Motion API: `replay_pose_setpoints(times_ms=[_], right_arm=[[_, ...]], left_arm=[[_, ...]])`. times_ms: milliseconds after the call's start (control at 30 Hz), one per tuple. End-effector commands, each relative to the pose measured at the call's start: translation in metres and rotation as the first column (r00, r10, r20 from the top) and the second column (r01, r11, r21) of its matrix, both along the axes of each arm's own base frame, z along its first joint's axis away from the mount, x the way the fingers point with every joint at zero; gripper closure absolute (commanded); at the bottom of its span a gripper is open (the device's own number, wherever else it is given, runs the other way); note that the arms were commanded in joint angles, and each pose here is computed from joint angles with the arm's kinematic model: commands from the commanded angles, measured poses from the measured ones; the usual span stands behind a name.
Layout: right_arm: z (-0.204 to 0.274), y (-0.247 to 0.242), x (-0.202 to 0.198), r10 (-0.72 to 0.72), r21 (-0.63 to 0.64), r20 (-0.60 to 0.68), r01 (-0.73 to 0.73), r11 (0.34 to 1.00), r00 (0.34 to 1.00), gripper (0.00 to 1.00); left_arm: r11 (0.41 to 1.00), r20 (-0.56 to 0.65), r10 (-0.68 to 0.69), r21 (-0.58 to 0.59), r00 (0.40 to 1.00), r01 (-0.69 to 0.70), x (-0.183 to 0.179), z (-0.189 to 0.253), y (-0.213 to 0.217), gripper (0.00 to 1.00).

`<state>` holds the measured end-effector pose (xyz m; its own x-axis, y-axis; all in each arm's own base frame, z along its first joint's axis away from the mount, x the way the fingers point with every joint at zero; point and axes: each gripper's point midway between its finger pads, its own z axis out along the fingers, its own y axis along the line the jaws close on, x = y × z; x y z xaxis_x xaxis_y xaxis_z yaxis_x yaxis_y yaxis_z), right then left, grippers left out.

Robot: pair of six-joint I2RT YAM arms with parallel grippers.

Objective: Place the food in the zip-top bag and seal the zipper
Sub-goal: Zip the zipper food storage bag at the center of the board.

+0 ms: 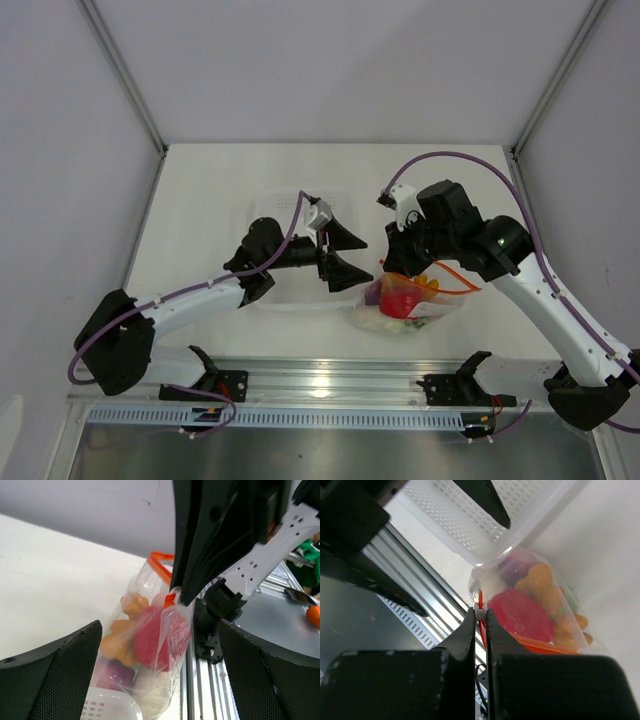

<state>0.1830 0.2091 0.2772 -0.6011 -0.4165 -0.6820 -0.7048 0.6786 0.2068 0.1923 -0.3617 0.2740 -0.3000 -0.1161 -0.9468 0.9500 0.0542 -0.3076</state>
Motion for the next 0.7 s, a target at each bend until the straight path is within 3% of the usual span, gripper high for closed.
replay_pose_setpoints(times_ms=[0, 233, 367, 433, 467, 500, 600, 667], right_arm=[[0.021, 0.009, -0.002, -0.001, 0.087, 0.023, -0.001, 0.996, 1.000, 1.00], [0.029, 0.009, -0.001, 0.000, 0.101, 0.041, -0.004, 0.995, 0.999, 1.00], [0.024, 0.009, 0.001, -0.011, 0.091, 0.030, 0.008, 0.996, 0.999, 1.00], [0.022, 0.007, 0.004, -0.040, 0.087, 0.025, 0.037, 0.995, 0.999, 1.00], [0.021, 0.007, 0.005, -0.052, 0.088, 0.021, 0.050, 0.995, 0.998, 1.00], [0.021, 0.006, 0.006, -0.071, 0.087, 0.016, 0.069, 0.994, 0.997, 0.99], [0.024, 0.003, 0.010, -0.138, 0.097, -0.005, 0.138, 0.986, 0.990, 0.93], [0.026, -0.001, 0.011, -0.198, 0.106, -0.026, 0.200, 0.974, 0.980, 0.80]], left_arm=[[0.999, 0.035, -0.019, 0.042, 0.999, 0.018, 0.004, -0.011, -0.012, 0.00], [0.990, 0.019, -0.127, 0.056, 0.992, 0.125, -0.001, -0.036, -0.037, 0.01], [0.978, 0.032, -0.209, 0.032, 0.977, 0.208, -0.011, -0.027, -0.048, 0.00], [0.965, 0.023, -0.262, 0.029, 0.965, 0.261, -0.016, -0.024, -0.054, 0.15], [0.960, 0.010, -0.280, 0.031, 0.960, 0.280, -0.018, -0.025, -0.056, 0.30], [0.951, -0.008, -0.306, 0.034, 0.952, 0.306, -0.021, -0.027, -0.057, 0.62], [0.952, -0.055, -0.305, 0.014, 0.951, 0.306, -0.019, -0.028, -0.060, 0.99], [0.958, -0.091, -0.286, 0.004, 0.954, 0.288, -0.018, -0.030, -0.060, 0.99]])
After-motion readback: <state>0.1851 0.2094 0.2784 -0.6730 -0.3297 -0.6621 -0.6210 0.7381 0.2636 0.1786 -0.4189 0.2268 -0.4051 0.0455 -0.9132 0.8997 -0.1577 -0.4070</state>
